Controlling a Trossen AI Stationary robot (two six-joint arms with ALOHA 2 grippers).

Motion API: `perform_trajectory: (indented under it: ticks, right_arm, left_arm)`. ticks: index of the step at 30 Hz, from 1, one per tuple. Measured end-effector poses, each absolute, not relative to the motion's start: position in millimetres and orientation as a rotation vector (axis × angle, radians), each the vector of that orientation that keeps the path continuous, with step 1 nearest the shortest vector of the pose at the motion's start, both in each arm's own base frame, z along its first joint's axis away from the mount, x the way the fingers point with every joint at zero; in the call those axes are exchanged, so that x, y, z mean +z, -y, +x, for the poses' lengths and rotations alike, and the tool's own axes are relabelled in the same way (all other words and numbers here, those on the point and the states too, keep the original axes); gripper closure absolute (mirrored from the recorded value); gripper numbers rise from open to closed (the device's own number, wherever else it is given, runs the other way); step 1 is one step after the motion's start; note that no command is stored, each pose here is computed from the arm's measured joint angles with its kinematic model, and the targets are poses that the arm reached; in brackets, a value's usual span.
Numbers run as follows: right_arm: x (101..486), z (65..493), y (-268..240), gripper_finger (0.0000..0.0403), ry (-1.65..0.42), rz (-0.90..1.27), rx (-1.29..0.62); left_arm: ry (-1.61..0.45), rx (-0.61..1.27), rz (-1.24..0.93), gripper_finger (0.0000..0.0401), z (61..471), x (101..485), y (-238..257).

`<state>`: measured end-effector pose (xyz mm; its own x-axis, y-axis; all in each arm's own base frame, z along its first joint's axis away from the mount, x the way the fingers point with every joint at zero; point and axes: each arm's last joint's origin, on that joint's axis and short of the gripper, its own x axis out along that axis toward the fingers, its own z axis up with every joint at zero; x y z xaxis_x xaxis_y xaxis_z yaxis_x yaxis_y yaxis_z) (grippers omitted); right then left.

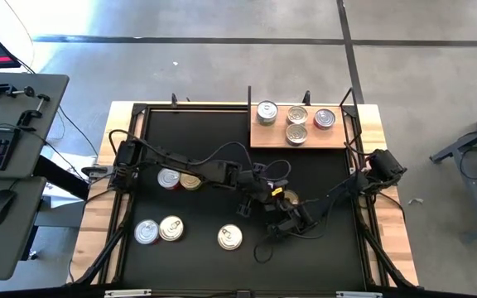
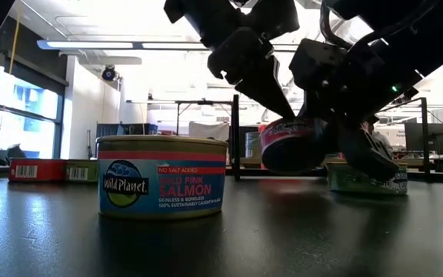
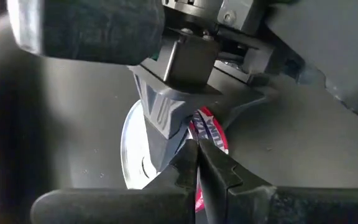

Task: Stack canned seafood by type on shelf
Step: Put the red tuna can on the shelf

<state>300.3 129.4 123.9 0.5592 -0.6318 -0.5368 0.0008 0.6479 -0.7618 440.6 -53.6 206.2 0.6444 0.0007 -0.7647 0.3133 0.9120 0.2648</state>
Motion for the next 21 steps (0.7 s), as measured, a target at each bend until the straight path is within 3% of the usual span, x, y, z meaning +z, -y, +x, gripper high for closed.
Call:
perform_trajectory:
  ticks: [7,13,21]
  right_arm:
    - [131,297,-130,0.0288,-0.889,-0.729,-0.453]
    - [172,282,-122,0.0288,-0.85,-0.689,-0.475]
    - [226,225,-85,0.0288,-0.969,-0.613,-0.612]
  left_arm:
    - [-0.856,-0.167,0.419,0.0401,435,226,34]
    - [-0.822,-0.067,0.4,0.04,422,249,-15]
    - [-0.731,-0.063,0.268,0.04,393,226,-77]
